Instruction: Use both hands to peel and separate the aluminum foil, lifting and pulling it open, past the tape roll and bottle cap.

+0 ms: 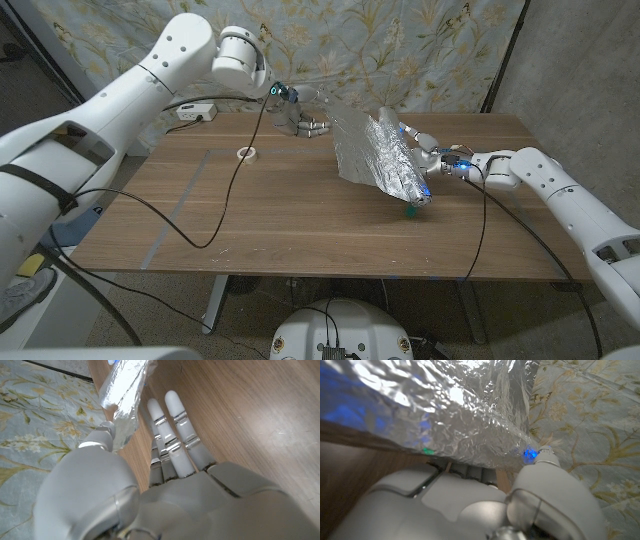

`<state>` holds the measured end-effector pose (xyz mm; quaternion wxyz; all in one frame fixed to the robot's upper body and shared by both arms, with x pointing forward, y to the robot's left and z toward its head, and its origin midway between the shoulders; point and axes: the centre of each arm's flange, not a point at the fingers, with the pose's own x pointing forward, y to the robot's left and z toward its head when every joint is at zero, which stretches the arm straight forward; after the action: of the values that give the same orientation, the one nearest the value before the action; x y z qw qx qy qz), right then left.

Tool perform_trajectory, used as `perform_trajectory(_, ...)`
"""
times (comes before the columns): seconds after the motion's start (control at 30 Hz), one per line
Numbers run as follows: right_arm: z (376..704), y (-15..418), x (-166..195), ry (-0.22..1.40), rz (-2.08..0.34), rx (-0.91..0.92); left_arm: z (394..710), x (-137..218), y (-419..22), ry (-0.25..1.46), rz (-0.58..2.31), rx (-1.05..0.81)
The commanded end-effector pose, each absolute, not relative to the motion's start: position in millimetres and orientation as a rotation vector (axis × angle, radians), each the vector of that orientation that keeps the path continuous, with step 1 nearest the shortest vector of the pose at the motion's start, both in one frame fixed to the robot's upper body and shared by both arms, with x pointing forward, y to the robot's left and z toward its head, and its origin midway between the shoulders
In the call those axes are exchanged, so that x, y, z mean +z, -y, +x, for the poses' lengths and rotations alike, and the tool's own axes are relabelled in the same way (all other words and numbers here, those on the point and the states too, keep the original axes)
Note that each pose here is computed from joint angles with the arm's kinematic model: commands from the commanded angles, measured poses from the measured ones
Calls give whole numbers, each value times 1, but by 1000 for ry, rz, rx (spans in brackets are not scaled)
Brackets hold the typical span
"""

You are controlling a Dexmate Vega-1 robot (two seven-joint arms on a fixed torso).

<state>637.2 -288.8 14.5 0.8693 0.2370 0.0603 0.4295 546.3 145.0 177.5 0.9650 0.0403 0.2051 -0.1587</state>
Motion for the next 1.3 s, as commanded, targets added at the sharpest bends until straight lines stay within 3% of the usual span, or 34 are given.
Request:
perform_trajectory(0.03,637,292,16,-114,503,898,562,174,-124,-456,142,-332)
perform_trajectory(0.7,641,288,20,-101,498,910,563,157,-93,-503,205,-404)
perform_trajectory(1.3,638,293,20,-94,492,897,562,153,-93,-468,167,-336)
